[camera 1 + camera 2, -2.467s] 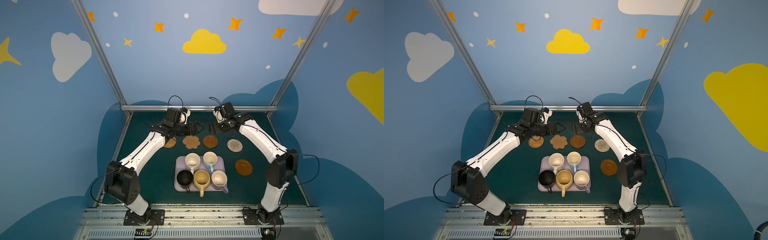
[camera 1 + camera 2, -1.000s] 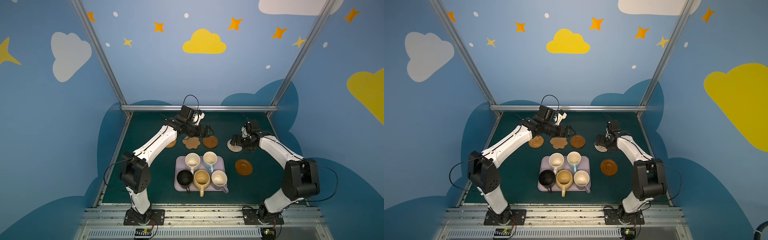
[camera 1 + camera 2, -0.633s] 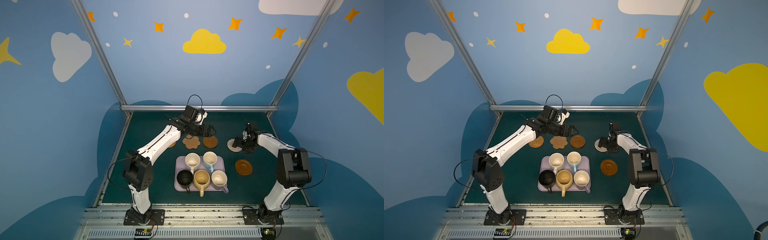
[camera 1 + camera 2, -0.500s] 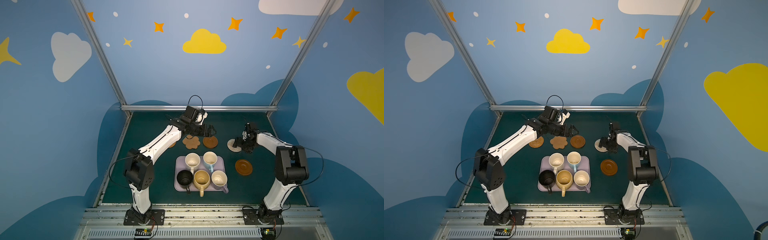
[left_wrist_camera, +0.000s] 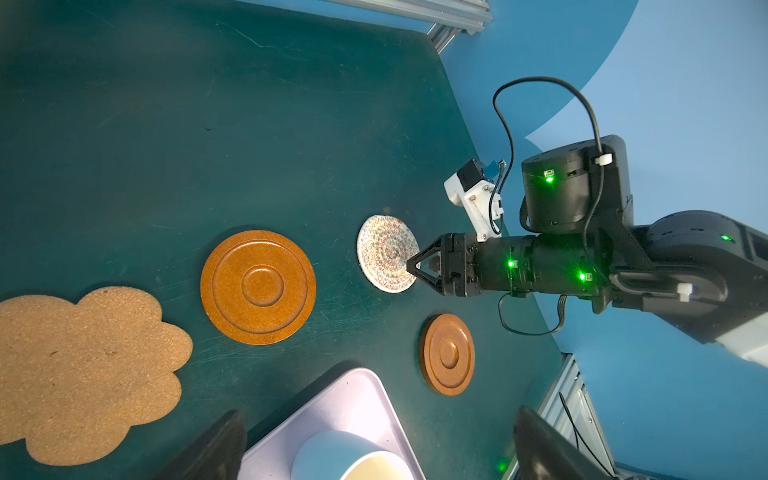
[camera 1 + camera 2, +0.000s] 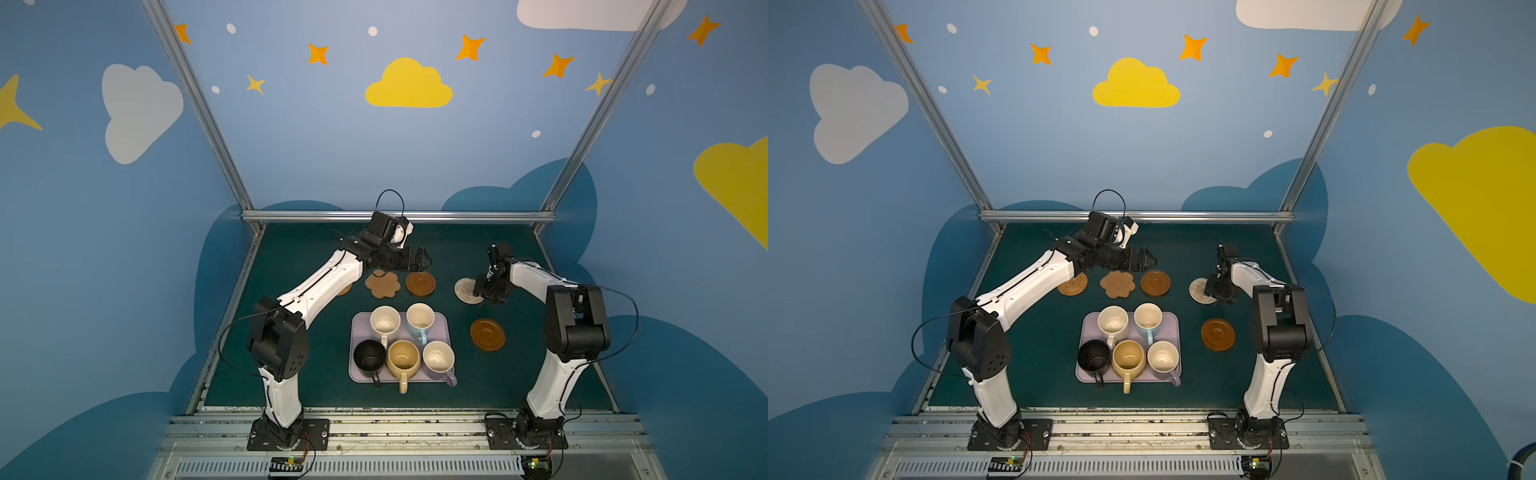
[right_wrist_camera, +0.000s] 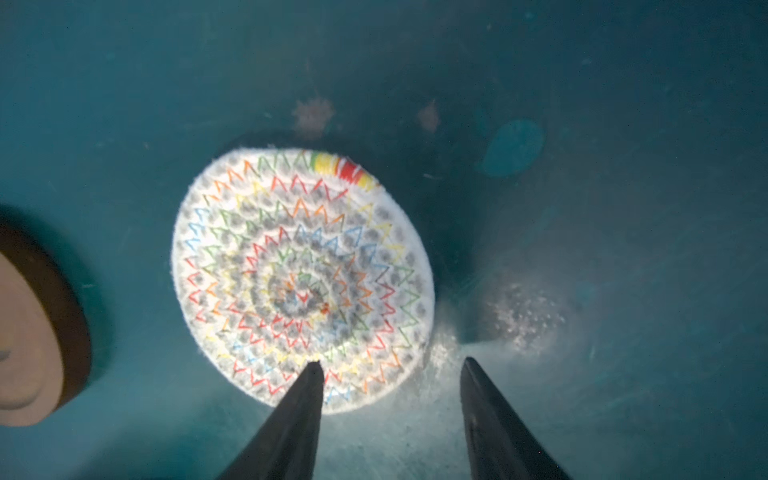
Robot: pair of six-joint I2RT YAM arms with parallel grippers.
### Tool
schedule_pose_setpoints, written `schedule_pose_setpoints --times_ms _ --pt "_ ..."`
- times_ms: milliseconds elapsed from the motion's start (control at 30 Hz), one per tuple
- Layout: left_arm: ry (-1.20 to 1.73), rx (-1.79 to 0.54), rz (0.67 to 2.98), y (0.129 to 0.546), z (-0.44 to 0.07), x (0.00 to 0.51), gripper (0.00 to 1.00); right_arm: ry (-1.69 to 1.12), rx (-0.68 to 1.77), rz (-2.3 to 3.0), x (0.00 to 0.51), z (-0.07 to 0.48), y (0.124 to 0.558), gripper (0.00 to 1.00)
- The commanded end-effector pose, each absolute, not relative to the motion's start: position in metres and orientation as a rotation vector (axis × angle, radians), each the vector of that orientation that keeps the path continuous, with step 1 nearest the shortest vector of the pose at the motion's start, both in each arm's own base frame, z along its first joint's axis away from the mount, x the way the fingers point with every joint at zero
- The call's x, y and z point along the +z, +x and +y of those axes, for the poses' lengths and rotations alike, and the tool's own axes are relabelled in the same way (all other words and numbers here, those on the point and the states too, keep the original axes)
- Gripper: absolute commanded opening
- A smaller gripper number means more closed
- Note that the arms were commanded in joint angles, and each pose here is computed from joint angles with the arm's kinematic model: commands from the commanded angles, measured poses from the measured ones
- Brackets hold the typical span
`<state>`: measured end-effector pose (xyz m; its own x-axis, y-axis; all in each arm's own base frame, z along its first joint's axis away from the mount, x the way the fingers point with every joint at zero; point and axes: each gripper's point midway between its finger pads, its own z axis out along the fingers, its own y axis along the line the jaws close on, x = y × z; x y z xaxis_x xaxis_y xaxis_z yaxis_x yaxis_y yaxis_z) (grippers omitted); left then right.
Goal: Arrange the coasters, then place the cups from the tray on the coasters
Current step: 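Push the stitched coaster with the right gripper toward the brown wooden coaster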
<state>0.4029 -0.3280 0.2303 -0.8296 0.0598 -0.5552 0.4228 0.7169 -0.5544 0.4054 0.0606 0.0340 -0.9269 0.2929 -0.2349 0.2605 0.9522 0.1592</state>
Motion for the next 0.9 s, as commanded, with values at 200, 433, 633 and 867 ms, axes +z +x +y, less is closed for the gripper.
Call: schedule_pose_setpoints --times_ms 200,433,633,867 --pt "0.356 -0.996 2.424 0.401 -0.329 0.225 1.0 0.422 0.25 2.896 0.02 0.076 0.408 0.42" --pt "0.346 -1.007 2.43 0.4 -0.325 0.225 1.0 0.41 0.258 2.9 0.02 0.085 0.41 0.33" --pt "0.325 -1.014 2.444 0.4 -0.32 0.222 1.0 0.4 0.273 2.905 0.02 0.093 0.413 0.28" --pt "0.311 -1.024 2.431 0.402 -0.316 0.225 1.0 0.385 0.213 2.919 0.02 0.096 0.418 0.23"
